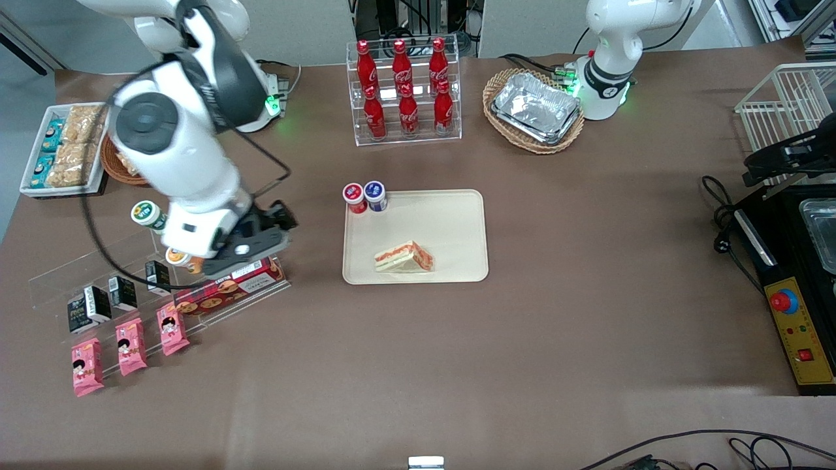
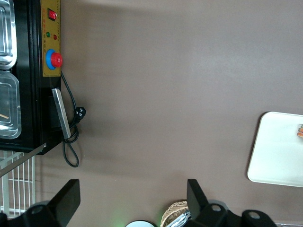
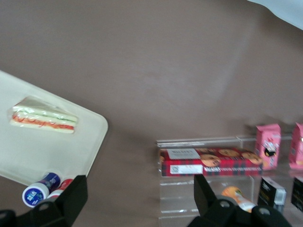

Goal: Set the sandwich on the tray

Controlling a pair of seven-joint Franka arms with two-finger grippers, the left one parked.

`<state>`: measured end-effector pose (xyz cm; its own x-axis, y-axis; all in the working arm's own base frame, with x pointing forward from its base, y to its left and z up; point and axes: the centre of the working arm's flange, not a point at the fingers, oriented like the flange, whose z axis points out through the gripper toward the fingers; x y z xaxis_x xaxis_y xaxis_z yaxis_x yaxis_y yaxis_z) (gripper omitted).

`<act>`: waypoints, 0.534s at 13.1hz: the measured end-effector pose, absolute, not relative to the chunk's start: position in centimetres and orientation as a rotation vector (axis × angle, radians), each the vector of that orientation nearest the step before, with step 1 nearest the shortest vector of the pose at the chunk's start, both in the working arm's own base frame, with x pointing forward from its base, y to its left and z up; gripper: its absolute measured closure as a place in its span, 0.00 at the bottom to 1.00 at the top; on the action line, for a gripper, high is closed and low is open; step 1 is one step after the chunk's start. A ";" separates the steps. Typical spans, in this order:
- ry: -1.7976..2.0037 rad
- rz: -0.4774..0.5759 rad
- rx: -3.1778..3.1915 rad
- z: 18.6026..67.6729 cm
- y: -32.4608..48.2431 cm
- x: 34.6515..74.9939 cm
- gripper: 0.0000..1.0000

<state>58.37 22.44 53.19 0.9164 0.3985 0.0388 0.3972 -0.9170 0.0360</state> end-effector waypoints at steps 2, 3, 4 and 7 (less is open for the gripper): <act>0.478 0.092 3.102 55.2 17.2 59.2 0.00; 0.408 0.093 3.110 56.2 14.4 59.3 0.00; 0.351 0.088 3.111 57.2 11.7 59.2 0.00; 0.204 0.096 3.109 59.6 4.8 58.5 0.00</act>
